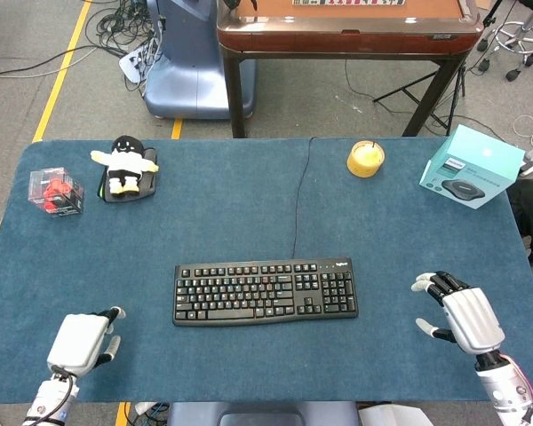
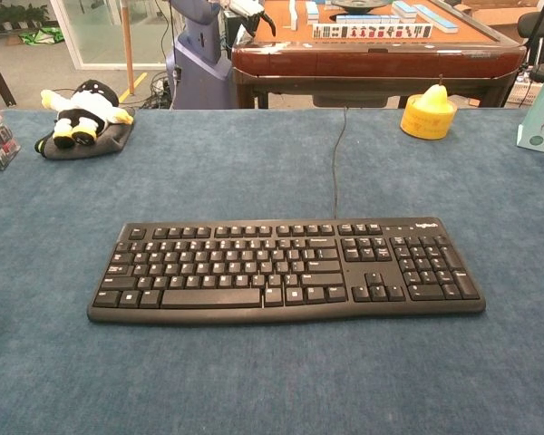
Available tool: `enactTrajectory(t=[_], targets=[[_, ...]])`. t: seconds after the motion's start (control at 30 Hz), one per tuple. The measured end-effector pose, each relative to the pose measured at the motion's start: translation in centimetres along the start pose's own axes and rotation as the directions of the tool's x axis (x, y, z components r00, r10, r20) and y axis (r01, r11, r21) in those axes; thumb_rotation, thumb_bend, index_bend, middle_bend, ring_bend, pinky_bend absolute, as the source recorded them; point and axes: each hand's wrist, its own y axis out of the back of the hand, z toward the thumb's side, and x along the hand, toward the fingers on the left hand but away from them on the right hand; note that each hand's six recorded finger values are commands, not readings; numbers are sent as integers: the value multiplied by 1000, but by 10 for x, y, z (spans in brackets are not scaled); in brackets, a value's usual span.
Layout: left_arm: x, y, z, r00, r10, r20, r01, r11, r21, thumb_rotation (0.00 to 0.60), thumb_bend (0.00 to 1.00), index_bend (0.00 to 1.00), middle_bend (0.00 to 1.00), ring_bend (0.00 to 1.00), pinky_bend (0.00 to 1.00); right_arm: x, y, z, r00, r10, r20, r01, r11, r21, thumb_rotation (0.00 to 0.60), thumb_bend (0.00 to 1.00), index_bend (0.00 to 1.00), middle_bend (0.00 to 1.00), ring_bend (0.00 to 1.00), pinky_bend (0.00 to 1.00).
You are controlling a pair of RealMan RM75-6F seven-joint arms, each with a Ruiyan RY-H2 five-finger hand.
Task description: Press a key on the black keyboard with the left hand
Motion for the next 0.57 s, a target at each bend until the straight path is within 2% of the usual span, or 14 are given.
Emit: enactTrajectory(t=[0.07,0.17,0.57], targets=[[-4,2,-6,998,52,-19,-52,999,-10,600,401,429,472,474,590,-1,-1,0,1000,4,-1,-4,1000,2,600,30,408,345,277,566],[-10,0,-12,996,88,-30,-89,996,-31,600,401,442,472,474,569,-2,-4,0,1000,13,2,-13,1000,6,600,30,408,345,277,566],[-13,-8,-16,996,81,-24,-82,996,-23,600,401,460,472,474,569,-3,-11,4,1000,31,-5,-31,999,11,600,30,408,345,277,566]])
